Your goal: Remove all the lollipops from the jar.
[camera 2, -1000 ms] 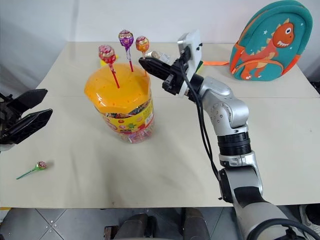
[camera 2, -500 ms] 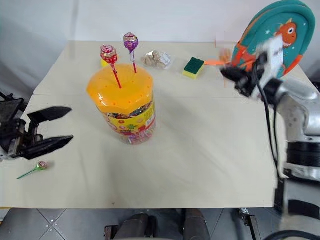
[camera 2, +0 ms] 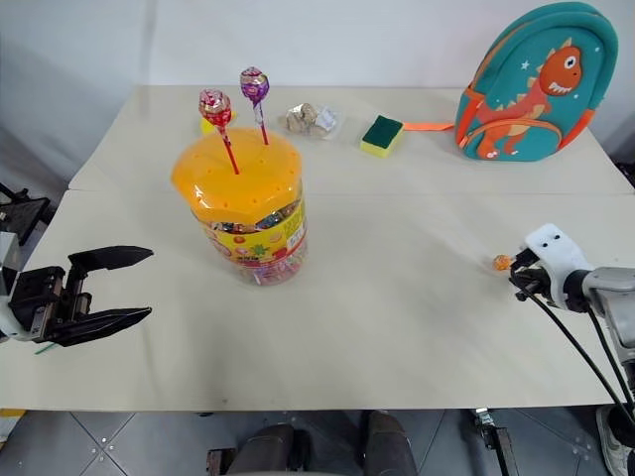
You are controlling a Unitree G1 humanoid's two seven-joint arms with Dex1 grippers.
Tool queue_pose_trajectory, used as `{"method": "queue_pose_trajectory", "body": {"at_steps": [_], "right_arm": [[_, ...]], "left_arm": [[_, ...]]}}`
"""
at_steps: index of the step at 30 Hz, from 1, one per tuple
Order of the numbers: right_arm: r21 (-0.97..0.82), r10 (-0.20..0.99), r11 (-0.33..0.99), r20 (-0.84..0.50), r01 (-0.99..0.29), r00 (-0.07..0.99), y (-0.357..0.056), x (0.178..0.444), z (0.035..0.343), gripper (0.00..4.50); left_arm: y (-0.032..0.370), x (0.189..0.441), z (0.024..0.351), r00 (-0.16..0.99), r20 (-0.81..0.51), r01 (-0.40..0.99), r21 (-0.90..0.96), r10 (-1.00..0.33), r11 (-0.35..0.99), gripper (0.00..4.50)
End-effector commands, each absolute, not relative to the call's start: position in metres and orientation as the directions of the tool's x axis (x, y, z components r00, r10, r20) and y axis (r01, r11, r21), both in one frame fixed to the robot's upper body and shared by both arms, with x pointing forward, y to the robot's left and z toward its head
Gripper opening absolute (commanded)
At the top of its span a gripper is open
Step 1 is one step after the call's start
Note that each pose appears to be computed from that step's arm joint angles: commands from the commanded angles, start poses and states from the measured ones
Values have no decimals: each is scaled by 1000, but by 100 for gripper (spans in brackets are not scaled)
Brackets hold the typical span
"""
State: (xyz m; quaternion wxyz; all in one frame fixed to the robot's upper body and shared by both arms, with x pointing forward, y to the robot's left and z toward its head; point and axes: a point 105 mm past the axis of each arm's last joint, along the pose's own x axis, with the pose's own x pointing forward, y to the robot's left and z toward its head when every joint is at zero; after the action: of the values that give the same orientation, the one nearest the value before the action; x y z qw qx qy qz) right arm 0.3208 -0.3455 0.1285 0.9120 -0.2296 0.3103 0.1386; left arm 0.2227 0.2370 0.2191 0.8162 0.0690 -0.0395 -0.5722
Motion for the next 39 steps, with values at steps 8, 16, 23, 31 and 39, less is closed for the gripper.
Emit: {"method": "queue_pose_trajectory", "body": {"at_steps": [8,16,23,31,39], "right_arm": [[-419,548,664,-292,-619,784,-312,323,203,293],[-392,892,440,86,-808,444,-168,332,287,293],[-315,920,379,233,-870,316,-85,346,328,293],[-309,942,307,232,-900,242,-39,348,329,293],[-294,956,247,227,-923,183,-11,341,333,216]], "left_arm": [[248,226,241,423,108,876,204,-900,436,450],[271,232,257,554,326,772,145,-766,619,450],[278,229,266,575,373,749,119,-728,652,450],[271,225,263,560,359,764,125,-747,633,450],[266,225,263,544,356,776,131,-760,617,450]]}}
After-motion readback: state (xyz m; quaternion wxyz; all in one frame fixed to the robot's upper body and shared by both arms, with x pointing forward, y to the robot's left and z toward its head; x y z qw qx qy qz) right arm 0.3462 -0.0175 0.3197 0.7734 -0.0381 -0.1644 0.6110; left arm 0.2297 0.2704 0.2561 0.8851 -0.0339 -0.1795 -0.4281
